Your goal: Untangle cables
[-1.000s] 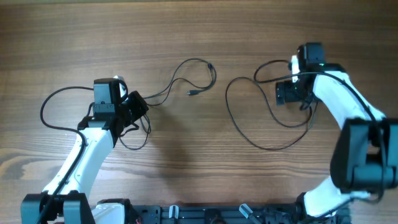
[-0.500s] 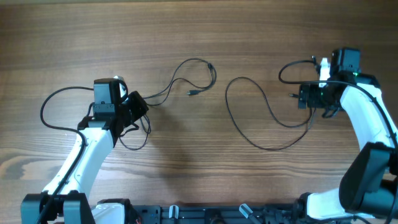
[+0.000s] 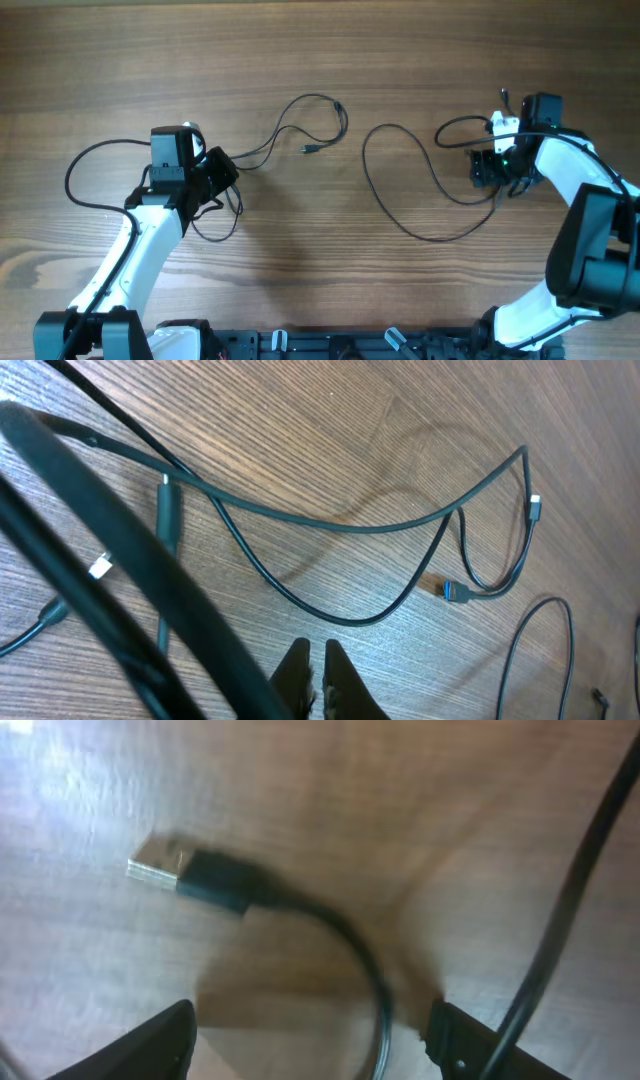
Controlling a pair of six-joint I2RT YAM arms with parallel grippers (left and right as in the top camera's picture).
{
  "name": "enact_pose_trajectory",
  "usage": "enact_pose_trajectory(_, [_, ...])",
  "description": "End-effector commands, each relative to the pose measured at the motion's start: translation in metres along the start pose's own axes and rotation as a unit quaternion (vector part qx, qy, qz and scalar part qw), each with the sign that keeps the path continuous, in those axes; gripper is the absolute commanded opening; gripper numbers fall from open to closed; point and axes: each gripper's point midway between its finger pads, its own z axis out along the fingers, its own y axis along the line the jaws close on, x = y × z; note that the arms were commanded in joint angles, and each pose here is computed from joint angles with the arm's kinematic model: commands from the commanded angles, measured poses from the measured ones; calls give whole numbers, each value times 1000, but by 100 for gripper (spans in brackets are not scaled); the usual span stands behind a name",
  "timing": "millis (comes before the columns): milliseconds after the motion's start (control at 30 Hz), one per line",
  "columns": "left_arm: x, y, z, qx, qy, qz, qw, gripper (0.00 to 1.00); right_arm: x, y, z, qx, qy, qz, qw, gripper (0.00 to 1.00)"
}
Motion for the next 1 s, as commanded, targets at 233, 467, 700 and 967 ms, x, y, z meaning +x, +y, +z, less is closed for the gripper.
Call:
enact_pose_trajectory(233, [1, 1, 1, -3, 0, 9, 1000, 8, -19, 11, 23, -41, -44, -33, 998, 57])
enact_pose_trajectory(467, [1, 1, 1, -3, 1, 9, 1000, 9, -21, 18, 22, -63, -51, -21, 997, 4])
enact_pose_trajectory(700, [1, 1, 1, -3, 0, 9, 1000, 9, -31, 29, 17, -99, -67, 37, 992, 4])
enact_pose_trajectory(967, [2, 2, 1, -5, 3, 8, 1000, 9, -70, 31, -40, -121, -134, 81, 980, 4])
